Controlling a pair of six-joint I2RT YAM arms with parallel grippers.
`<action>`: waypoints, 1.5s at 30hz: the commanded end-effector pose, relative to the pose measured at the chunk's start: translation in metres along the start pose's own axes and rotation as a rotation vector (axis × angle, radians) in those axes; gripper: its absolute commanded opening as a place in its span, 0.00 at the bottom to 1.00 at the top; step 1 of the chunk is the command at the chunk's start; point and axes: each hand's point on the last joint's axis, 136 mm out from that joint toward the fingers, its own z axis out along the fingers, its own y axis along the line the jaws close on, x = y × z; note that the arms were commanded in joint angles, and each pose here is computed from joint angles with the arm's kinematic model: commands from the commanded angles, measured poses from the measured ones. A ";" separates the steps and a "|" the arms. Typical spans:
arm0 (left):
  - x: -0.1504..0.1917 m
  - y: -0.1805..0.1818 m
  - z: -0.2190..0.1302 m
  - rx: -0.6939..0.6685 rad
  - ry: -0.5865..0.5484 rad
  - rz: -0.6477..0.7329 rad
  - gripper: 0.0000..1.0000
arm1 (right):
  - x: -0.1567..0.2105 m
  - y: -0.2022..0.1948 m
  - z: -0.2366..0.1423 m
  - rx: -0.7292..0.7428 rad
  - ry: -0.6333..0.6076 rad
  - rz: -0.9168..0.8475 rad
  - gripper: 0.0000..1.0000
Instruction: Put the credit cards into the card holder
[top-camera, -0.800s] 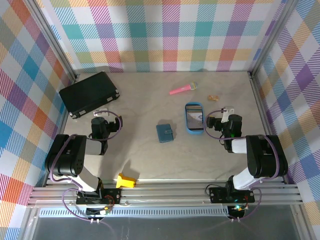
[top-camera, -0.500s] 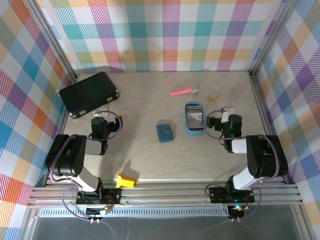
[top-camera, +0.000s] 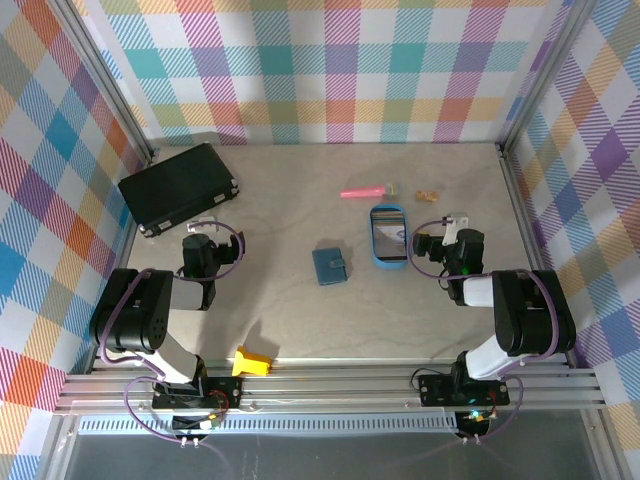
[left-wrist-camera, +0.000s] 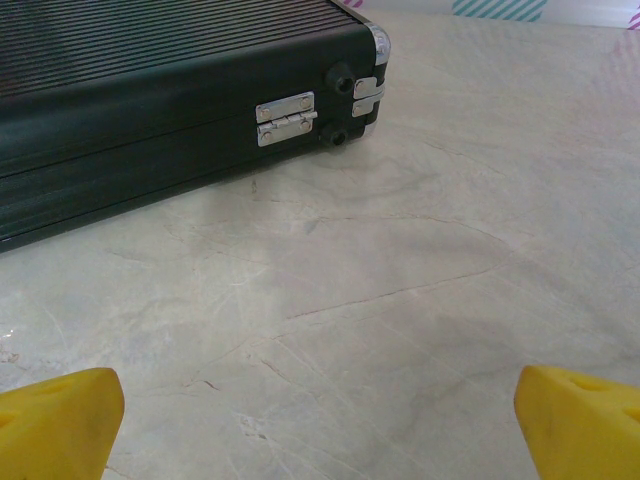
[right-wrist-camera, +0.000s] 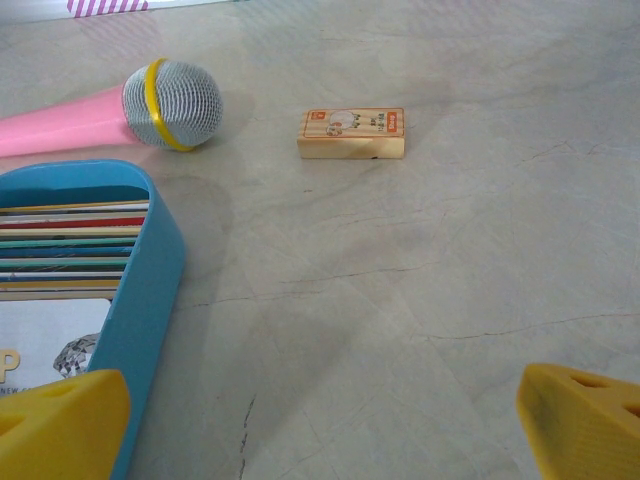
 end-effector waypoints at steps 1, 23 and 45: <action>-0.006 -0.007 0.002 0.025 -0.008 0.018 1.00 | -0.019 0.001 0.001 -0.005 -0.061 -0.019 0.99; -0.032 0.002 -0.012 -0.034 -0.030 -0.006 1.00 | -0.056 0.003 -0.028 0.004 -0.046 -0.005 0.99; -0.088 -0.094 -0.149 0.507 0.282 -0.525 0.97 | -0.071 0.187 -0.142 -0.566 0.422 0.089 0.74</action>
